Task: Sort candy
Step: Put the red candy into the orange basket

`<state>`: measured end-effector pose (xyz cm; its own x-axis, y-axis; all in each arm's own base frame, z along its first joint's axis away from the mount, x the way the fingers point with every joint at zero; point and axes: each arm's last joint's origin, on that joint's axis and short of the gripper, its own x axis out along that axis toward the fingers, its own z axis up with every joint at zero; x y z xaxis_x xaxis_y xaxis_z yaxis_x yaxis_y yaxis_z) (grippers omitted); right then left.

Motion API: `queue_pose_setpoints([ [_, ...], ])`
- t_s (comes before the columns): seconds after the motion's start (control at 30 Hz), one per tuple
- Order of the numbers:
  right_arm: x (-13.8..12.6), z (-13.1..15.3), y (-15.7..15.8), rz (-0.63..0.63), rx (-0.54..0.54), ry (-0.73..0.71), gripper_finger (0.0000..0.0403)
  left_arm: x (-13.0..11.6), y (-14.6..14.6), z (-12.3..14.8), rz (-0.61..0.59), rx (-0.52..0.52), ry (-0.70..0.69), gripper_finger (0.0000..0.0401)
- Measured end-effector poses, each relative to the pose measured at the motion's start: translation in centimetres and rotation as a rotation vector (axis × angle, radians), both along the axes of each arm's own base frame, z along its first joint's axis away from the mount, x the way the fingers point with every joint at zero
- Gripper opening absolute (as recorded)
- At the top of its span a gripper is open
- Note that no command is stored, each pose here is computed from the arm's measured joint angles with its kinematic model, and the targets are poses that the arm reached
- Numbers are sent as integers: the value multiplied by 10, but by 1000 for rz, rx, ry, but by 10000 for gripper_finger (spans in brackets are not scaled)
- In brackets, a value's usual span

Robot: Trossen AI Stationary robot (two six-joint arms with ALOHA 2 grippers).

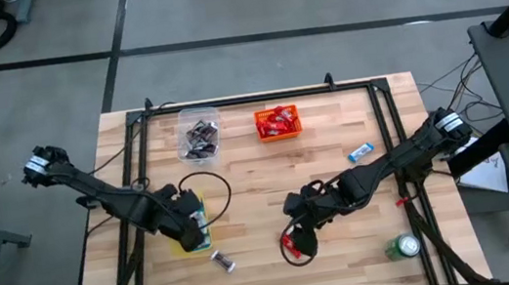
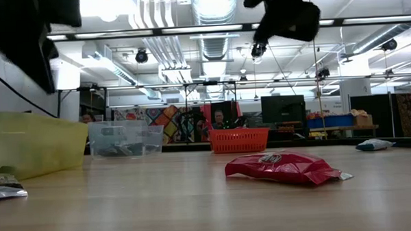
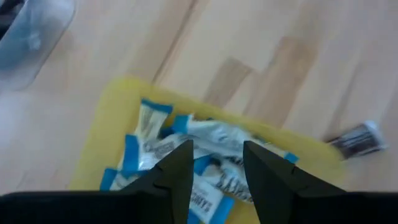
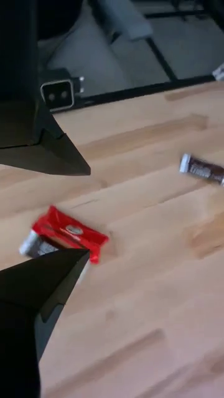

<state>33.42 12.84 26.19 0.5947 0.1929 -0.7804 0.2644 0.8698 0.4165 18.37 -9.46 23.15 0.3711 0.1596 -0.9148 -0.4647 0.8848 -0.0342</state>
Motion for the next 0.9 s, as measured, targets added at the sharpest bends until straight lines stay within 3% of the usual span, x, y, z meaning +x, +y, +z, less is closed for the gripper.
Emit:
queue_pose_setpoints([
  [0.1,2,-10,5,-57,48,58,192,2,-7,13,-40,27,-63,125],
  [0.4,8,-54,31,-207,136,223,192,2,-35,45,-249,236,-293,126],
  [0.57,14,-73,37,-299,119,257,192,3,-41,51,-324,261,-326,126],
  [0.9,36,-99,44,-340,3,313,192,3,-41,50,-430,335,-298,126],
])
